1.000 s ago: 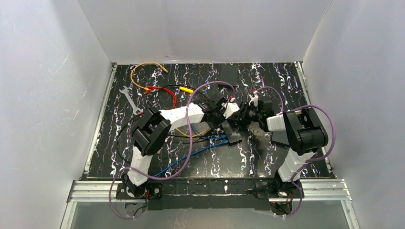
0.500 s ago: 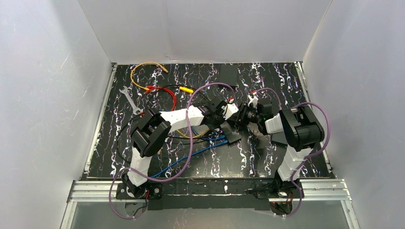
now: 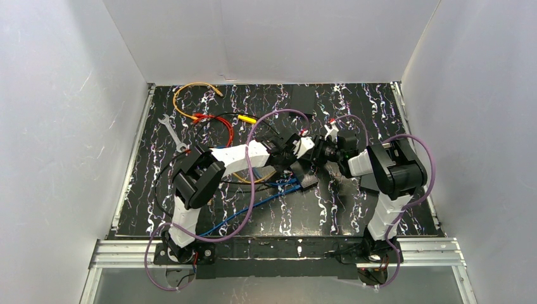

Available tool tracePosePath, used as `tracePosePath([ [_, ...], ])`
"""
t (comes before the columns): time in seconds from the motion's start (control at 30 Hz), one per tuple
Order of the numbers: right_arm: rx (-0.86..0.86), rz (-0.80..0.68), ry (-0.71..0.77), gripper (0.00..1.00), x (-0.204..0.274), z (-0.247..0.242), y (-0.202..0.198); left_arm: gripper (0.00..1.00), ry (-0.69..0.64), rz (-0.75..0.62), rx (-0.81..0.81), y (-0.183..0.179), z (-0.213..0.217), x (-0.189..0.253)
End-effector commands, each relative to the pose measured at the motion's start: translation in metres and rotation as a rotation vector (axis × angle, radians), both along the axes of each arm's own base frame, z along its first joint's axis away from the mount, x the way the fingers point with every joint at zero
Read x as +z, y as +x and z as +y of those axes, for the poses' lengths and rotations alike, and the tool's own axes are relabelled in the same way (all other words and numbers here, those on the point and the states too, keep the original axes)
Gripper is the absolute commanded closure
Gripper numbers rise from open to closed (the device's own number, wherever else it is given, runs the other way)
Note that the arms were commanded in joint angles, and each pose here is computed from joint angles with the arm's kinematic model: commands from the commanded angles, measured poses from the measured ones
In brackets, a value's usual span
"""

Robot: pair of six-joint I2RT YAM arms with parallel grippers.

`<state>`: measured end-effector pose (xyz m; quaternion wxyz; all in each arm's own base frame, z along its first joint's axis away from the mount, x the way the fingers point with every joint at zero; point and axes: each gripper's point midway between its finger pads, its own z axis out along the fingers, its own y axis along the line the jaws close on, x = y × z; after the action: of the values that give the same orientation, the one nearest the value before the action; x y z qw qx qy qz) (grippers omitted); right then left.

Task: Insert the plug into the switch port
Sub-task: Insert the connector into the switch port.

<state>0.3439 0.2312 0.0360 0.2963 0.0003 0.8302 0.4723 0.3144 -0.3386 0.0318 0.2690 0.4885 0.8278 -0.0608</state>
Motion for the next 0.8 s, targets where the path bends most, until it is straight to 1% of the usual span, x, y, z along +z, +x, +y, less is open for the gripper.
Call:
tracePosePath([
  [0.0, 0.228, 0.219, 0.021, 0.51, -0.023, 0.030, -0.073, 1.00, -0.302, -0.198, -0.018, 0.033, -0.063, 0.074],
  [0.13, 0.176, 0.197, -0.052, 0.50, -0.025, 0.016, -0.064, 1.00, -0.255, -0.183, -0.008, 0.029, -0.051, 0.056],
  [0.2, 0.126, 0.186, -0.077, 0.48, -0.025, 0.003, -0.056, 1.00, -0.259, -0.183, -0.011, 0.027, -0.049, 0.050],
  [0.37, 0.015, 0.142, -0.161, 0.38, -0.019, -0.026, -0.039, 1.00, -0.258, -0.156, -0.019, 0.017, -0.042, 0.038],
  [0.4, 0.001, 0.132, -0.189, 0.34, -0.018, -0.030, -0.037, 0.98, -0.259, -0.148, -0.021, 0.014, -0.040, 0.036],
  [0.57, -0.061, 0.076, -0.306, 0.20, -0.011, -0.049, -0.027, 0.85, -0.254, -0.153, -0.017, 0.007, -0.029, 0.039],
  [0.6, -0.076, 0.069, -0.329, 0.17, -0.010, -0.053, -0.025, 0.80, -0.248, -0.152, -0.015, 0.005, -0.025, 0.038],
  [0.67, -0.090, 0.053, -0.361, 0.08, -0.005, -0.058, -0.024, 0.69, -0.248, -0.162, -0.008, 0.004, -0.019, 0.042],
  [0.73, -0.098, 0.033, -0.384, 0.01, 0.001, -0.062, -0.023, 0.60, -0.253, -0.172, 0.007, 0.003, -0.013, 0.048],
  [0.77, -0.104, 0.023, -0.397, 0.00, 0.004, -0.065, -0.023, 0.56, -0.257, -0.178, 0.013, 0.003, -0.010, 0.053],
])
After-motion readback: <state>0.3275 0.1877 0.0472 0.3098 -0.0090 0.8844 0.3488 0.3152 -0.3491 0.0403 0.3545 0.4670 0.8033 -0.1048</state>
